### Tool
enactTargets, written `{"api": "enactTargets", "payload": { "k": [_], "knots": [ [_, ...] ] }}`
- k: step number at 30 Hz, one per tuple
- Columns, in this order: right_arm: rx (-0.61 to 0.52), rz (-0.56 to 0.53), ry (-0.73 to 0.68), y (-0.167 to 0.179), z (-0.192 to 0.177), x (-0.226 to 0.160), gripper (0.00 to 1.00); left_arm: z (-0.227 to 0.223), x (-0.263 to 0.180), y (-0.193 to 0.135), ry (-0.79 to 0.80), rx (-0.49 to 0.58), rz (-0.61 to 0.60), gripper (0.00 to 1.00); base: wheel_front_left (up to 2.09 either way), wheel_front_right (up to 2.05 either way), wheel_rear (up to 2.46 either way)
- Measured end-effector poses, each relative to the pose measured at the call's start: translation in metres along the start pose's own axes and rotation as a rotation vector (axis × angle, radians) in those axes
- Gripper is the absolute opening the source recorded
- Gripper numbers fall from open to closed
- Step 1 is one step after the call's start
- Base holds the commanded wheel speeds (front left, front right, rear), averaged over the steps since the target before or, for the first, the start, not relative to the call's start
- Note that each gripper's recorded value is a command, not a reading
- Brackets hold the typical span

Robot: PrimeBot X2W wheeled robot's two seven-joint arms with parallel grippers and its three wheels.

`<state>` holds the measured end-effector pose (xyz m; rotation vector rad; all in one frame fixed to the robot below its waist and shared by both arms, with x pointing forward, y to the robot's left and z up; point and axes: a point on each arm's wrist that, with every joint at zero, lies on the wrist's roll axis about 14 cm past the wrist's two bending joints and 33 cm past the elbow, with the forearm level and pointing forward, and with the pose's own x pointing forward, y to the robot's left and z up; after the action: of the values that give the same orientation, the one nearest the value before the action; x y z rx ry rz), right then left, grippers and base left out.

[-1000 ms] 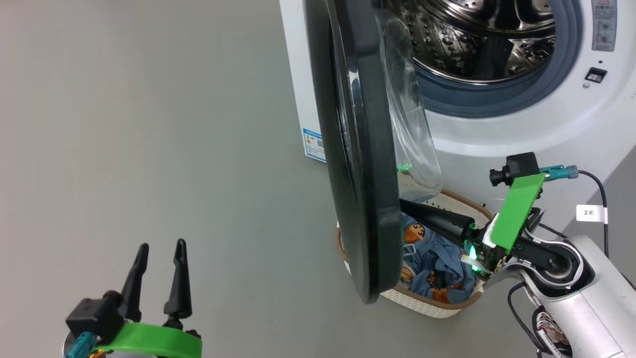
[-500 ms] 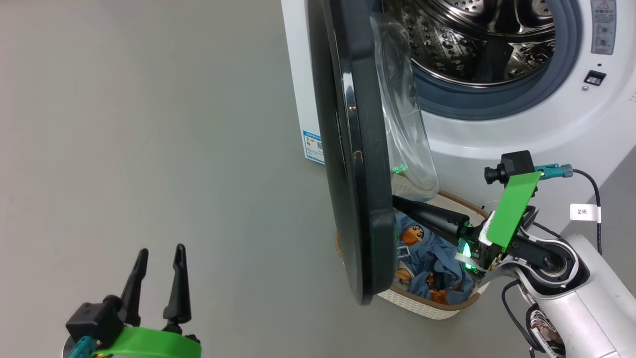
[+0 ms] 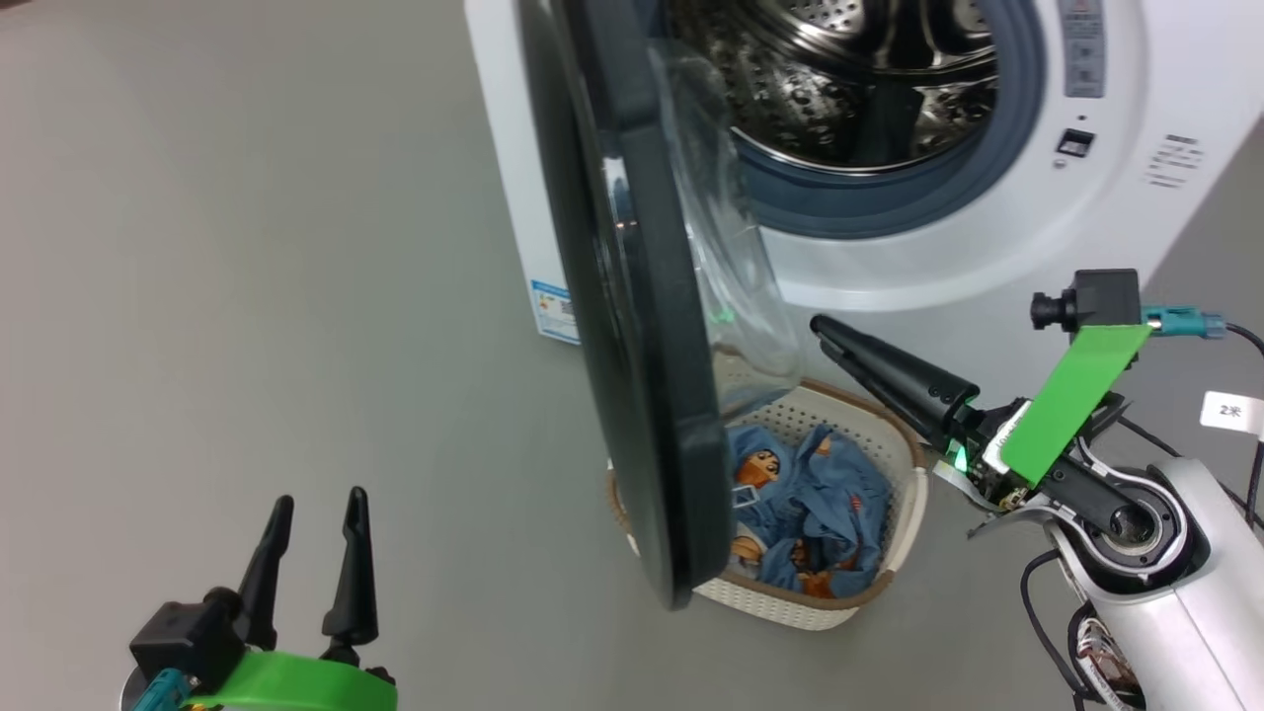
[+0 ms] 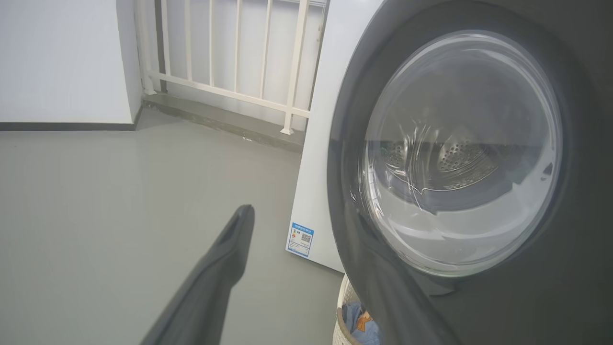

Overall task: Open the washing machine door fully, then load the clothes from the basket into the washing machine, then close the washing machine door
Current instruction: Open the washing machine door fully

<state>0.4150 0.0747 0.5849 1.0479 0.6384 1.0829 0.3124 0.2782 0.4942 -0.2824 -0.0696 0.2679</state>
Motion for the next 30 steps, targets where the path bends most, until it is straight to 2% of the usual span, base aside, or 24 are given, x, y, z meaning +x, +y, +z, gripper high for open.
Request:
{"api": "enactTargets", "payload": {
  "k": [16,24,30],
  "knots": [
    [-0.376,-0.131,-0.495,0.019,0.067,-0.088,1.0,-0.015,0.024,-0.059,0.04,0.002,-0.183,1.0,0.0,0.0,0.0],
    [-0.533,-0.285,-0.649,-0.002,0.077,-0.146,1.0,-0.021,0.029,-0.088,0.057,0.001,-0.263,1.0,0.0,0.0,0.0],
    [-0.635,-0.408,-0.712,-0.021,0.075,-0.182,1.0,-0.023,0.031,-0.103,0.065,-0.005,-0.298,1.0,0.0,0.0,0.0]
  ]
}}
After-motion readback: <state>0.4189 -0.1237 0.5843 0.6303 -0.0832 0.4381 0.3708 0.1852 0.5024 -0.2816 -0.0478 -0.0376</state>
